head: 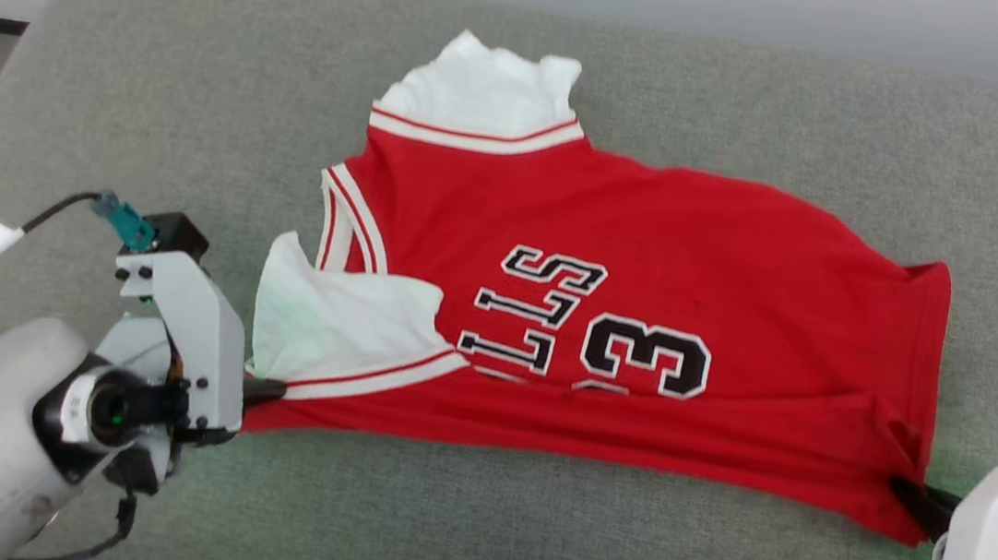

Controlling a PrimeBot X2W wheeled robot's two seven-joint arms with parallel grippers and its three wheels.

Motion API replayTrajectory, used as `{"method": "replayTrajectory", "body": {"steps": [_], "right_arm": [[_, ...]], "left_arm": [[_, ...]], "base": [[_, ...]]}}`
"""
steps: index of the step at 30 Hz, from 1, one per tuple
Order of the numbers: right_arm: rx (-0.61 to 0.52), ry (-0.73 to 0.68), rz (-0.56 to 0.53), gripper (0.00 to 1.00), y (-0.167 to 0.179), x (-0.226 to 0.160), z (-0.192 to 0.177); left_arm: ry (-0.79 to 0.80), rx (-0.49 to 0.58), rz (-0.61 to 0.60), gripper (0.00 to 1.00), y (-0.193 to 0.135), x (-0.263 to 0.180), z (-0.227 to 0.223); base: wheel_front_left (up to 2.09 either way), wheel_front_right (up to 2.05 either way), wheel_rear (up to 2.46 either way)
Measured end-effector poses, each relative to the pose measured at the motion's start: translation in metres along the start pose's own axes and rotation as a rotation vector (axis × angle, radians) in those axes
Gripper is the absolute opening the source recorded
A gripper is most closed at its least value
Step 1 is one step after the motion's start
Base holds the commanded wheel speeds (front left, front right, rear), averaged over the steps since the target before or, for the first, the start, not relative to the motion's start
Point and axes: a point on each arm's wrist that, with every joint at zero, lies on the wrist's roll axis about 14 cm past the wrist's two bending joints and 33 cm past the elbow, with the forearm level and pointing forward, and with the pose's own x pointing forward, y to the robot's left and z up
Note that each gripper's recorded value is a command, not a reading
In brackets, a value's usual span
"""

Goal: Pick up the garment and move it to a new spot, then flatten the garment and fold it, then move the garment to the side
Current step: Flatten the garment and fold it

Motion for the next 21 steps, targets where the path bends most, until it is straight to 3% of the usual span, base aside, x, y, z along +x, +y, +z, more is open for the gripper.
{"method": "replayTrajectory", "body": {"steps": [16,17,18,19,20,21], "right_arm": [[0.043,0.142,0.003,0.0,0.007,-0.033,-0.052],[0.047,0.142,0.002,0.13,0.007,-0.033,-0.053],[0.049,0.141,0.001,0.31,0.007,-0.033,-0.054],[0.052,0.142,0.0,0.47,0.008,-0.033,-0.054],[0.058,0.144,0.001,0.83,0.008,-0.033,-0.056],[0.063,0.147,0.003,1.0,0.009,-0.033,-0.057]], "left_arm": [[0.061,0.037,-0.004,0.0,-0.004,-0.024,-0.067],[0.068,0.038,-0.004,0.0,-0.003,-0.022,-0.07],[0.065,0.042,-0.002,0.07,-0.003,-0.021,-0.071],[0.055,0.049,-0.001,0.29,-0.003,-0.02,-0.071],[0.048,0.062,0.005,0.4,-0.002,-0.019,-0.07],[0.05,0.069,0.009,0.58,0.0,-0.018,-0.071]], "base": [[0.0,0.0,0.0],[0.0,0.0,0.0],[0.0,0.0,0.0],[0.0,0.0,0.0],[0.0,0.0,0.0],[0.0,0.0,0.0]]}}
